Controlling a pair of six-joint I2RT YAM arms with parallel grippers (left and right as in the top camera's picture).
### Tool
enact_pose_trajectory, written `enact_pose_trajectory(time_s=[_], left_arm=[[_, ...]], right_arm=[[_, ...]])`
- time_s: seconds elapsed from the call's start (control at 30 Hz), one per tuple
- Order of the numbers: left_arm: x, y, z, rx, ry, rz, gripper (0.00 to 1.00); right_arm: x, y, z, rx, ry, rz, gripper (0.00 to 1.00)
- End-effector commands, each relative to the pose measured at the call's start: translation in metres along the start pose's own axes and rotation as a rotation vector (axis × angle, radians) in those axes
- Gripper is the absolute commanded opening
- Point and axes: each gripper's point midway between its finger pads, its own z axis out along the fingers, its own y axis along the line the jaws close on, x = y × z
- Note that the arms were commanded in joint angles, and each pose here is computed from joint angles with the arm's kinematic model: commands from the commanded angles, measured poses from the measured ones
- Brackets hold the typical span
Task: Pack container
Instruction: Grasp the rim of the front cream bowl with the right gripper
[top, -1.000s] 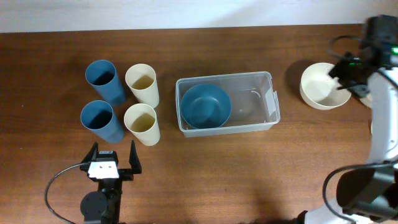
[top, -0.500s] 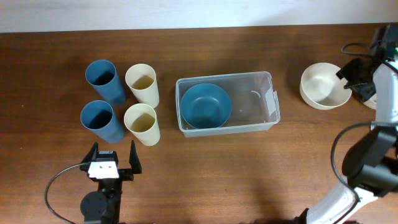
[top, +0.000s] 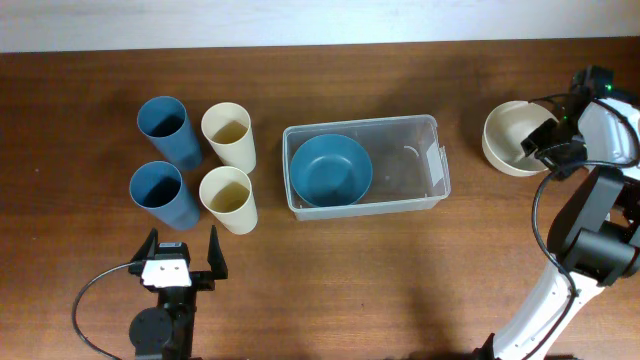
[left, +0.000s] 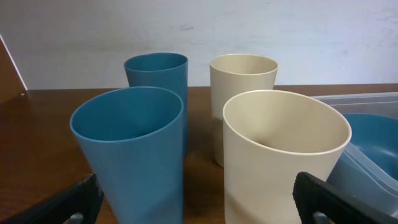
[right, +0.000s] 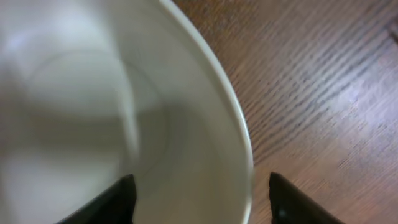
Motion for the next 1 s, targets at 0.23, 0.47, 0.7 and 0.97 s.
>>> enact_pose_trajectory(time_s=[0.23,0.47,0.7,0.97], left_arm=[[0.001,0.002,0.0,-0.009,0.001,0.018,1.0],[0.001,0.002,0.0,-0.009,0.001,0.018,1.0],[0.001,0.002,0.0,-0.009,0.002,0.018,1.0],[0.002,0.002,0.0,-0.009,0.003,0.018,1.0]], right_arm=[[0.019,-0.012,0.039,0.04,0.06,0.042,0.34],[0.022,-0.012,0.039,0.045,0.067,0.041,0.04],[0.025,-0.014,0.033,0.05,0.077,0.039,0.04],[0.016,-0.012,-0.016,0.0,-0.003,0.044,0.04]])
